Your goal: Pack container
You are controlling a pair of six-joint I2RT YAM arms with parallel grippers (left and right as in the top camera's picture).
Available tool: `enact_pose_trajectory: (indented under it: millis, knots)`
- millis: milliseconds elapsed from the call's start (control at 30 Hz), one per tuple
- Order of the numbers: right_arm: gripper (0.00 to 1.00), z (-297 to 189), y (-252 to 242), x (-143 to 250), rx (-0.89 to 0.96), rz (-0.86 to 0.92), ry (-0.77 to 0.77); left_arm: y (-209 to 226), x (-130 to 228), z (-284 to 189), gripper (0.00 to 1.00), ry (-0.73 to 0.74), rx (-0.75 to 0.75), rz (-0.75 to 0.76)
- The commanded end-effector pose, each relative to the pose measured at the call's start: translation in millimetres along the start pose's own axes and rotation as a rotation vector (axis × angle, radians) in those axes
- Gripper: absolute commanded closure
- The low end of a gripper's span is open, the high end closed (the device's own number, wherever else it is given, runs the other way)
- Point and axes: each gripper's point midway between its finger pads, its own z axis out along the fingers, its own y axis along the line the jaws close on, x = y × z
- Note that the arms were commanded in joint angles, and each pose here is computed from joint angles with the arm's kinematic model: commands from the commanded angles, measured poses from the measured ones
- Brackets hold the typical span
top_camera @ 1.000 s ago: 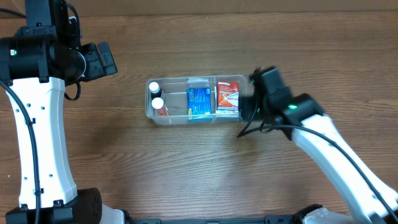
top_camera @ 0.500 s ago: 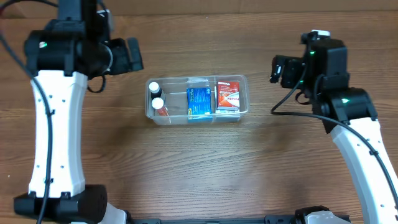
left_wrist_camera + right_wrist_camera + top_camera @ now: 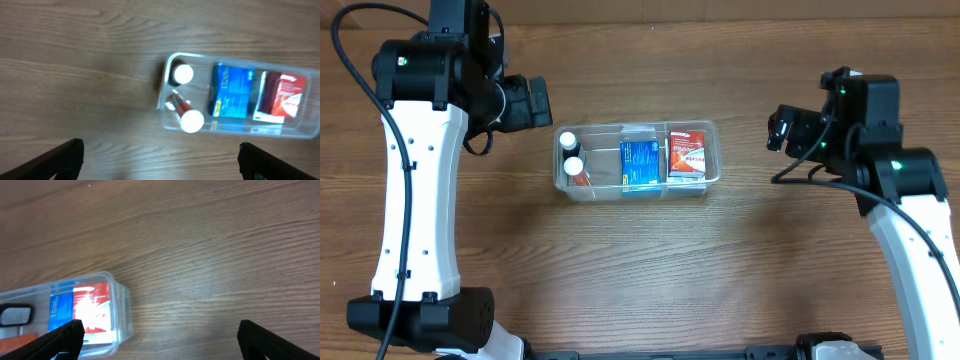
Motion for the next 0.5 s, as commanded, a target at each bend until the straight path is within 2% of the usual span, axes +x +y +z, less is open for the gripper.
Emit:
enact_pose_trajectory:
  millis: [0, 200, 333, 467]
  knots:
    - [0.0, -48, 2, -9, -0.01, 0.011, -0.111, 2, 8, -33, 0.0, -0.087, -0.04, 0.038]
    - [0.0, -76, -8, 15, 0.02, 0.029, -0.116, -12, 31, -84, 0.0, -0.221, -0.043, 0.123]
    - [0.0, -72, -10, 40, 0.012, 0.014, -0.092, -10, 54, -116, 0.0, -0.318, -0.056, 0.166]
    - [0.0, -56, -10, 73, 0.002, -0.013, -0.043, 3, 82, -124, 0.0, -0.372, -0.055, 0.156]
